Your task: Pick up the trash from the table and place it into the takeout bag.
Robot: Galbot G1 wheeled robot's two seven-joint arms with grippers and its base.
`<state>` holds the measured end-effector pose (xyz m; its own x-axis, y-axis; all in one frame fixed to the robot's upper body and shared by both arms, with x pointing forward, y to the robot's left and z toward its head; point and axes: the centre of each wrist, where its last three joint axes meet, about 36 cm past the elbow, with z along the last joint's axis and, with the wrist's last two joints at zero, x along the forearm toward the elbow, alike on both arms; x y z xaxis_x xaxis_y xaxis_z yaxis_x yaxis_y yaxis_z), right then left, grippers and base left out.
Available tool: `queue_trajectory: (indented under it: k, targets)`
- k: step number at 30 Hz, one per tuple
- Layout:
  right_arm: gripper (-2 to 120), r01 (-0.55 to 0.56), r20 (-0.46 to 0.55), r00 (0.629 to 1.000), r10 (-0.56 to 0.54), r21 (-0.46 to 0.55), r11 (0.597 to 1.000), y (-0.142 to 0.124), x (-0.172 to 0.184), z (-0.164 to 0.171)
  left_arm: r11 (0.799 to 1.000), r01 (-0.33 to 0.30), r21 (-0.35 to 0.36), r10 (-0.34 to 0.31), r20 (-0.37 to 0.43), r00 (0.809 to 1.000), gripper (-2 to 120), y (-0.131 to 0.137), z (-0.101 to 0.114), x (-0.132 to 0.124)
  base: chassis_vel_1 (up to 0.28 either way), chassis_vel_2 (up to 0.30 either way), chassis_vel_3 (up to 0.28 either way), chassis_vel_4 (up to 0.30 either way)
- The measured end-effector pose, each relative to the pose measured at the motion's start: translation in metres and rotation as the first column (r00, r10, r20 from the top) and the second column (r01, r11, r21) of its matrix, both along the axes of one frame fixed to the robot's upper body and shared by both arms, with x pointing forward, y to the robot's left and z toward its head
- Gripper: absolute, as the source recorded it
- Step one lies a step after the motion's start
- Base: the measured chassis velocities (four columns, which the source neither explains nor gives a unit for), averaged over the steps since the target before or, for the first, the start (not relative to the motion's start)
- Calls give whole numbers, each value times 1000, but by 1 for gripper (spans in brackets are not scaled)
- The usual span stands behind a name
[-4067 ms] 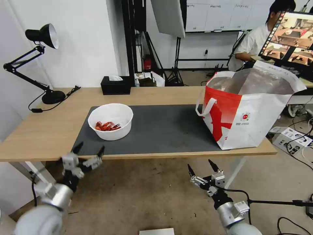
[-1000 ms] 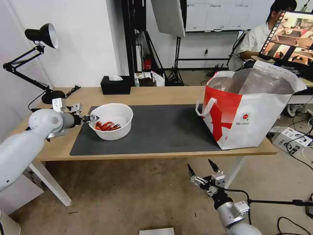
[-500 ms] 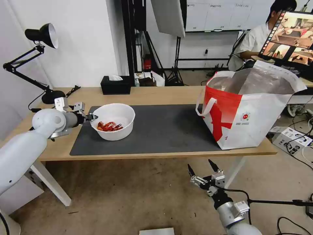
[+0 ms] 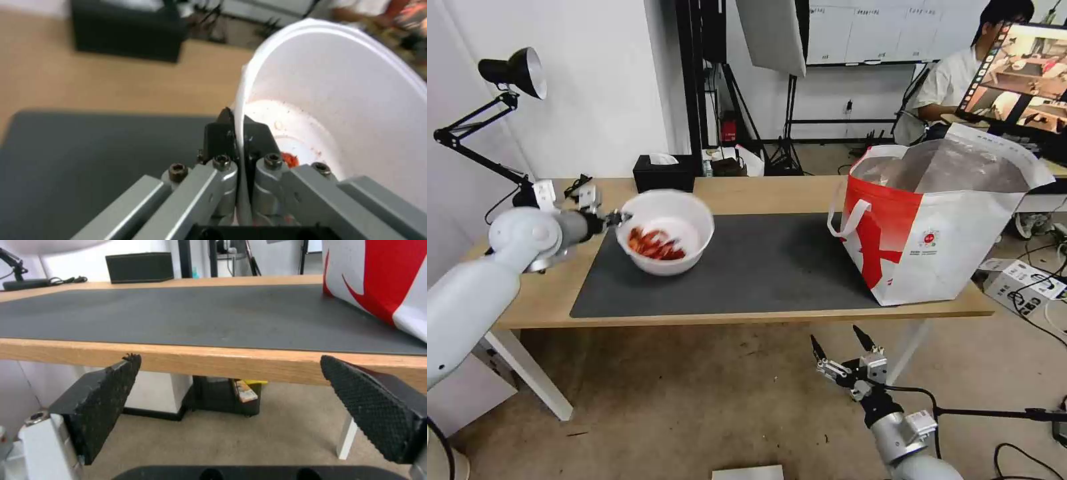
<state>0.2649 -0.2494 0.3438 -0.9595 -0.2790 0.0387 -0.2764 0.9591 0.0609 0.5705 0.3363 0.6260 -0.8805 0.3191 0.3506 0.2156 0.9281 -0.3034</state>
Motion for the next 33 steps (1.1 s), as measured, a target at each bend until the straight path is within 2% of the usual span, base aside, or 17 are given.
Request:
queue_trajectory:
  k: [3, 4, 7, 8, 10, 11, 15, 16, 18, 19, 21, 23, 26, 27, 30, 31, 33]
  targets:
    - [100, 0, 0, 1000, 0, 0, 1000, 0, 0, 0, 999, 49, -19, -48, 60, 997, 0, -33, 21, 1, 0, 0, 0, 0]
    - [100, 0, 0, 1000, 0, 0, 1000, 0, 0, 0, 999, 49, -19, -48, 60, 997, 0, -33, 21, 1, 0, 0, 0, 0]
    - [100, 0, 0, 1000, 0, 0, 1000, 0, 0, 0, 993, 107, -45, -101, 113, 988, 0, -73, 48, 8, 0, 0, 0, 0]
    - [100, 0, 0, 1000, 0, 0, 1000, 0, 0, 0, 993, 107, -45, -101, 113, 988, 0, -73, 48, 8, 0, 0, 0, 0]
    - [100, 0, 0, 1000, 0, 0, 1000, 0, 0, 0, 989, 135, -55, -126, 135, 983, 0, -92, 62, 14, 0, 0, 0, 0]
    - [100, 0, 0, 1000, 0, 0, 1000, 0, 0, 0, 989, 135, -55, -126, 135, 983, 0, -92, 62, 14, 0, 0, 0, 0]
    - [100, 0, 0, 1000, 0, 0, 1000, 0, 0, 0, 982, 173, -74, -160, 157, 975, 0, -124, 79, 29, 0, 0, 0, 0]
    - [100, 0, 0, 1000, 0, 0, 1000, 0, 0, 0, 982, 173, -74, -160, 157, 975, 0, -124, 79, 29, 0, 0, 0, 0]
    - [100, 0, 0, 1000, 0, 0, 1000, 0, 0, 0, 976, 200, -83, -184, 171, 968, 0, -145, 91, 38, 0, 0, 0, 0]
    - [100, 0, 0, 1000, 0, 0, 1000, 0, 0, 0, 976, 200, -83, -184, 171, 968, 0, -145, 91, 38, 0, 0, 0, 0]
    - [100, 0, 0, 1000, 0, 0, 1000, 0, 0, 0, 968, 234, -95, -213, 191, 958, 0, -171, 107, 44, 0, 0, 0, 0]
    - [100, 0, 0, 1000, 0, 0, 1000, 0, 0, 0, 964, 246, -100, -223, 197, 955, 0, -182, 112, 47, 0, 0, 0, 0]
    - [100, 0, 0, 1000, 0, 0, 1000, 0, 0, 0, 955, 276, -109, -248, 214, 945, 0, -217, 128, 55, 0, 0, 0, 0]
    - [100, 0, 0, 1000, 0, 0, 1000, 0, 0, 0, 955, 276, -109, -248, 214, 945, 0, -217, 128, 55, 0, 0, 0, 0]
    - [100, 0, 0, 1000, 0, 0, 1000, 0, 0, 0, 950, 287, -124, -257, 217, 942, 0, -249, 141, 66, 0, 0, 0, 0]
    - [100, 0, 0, 1000, 0, 0, 1000, 0, 0, 0, 950, 287, -124, -257, 217, 942, 0, -249, 141, 66, 0, 0, 0, 0]
    - [100, 0, 0, 1000, 0, 0, 1000, 0, 0, 0, 943, 304, -133, -273, 214, 938, 0, -273, 149, 71, 0, 0, 0, 0]
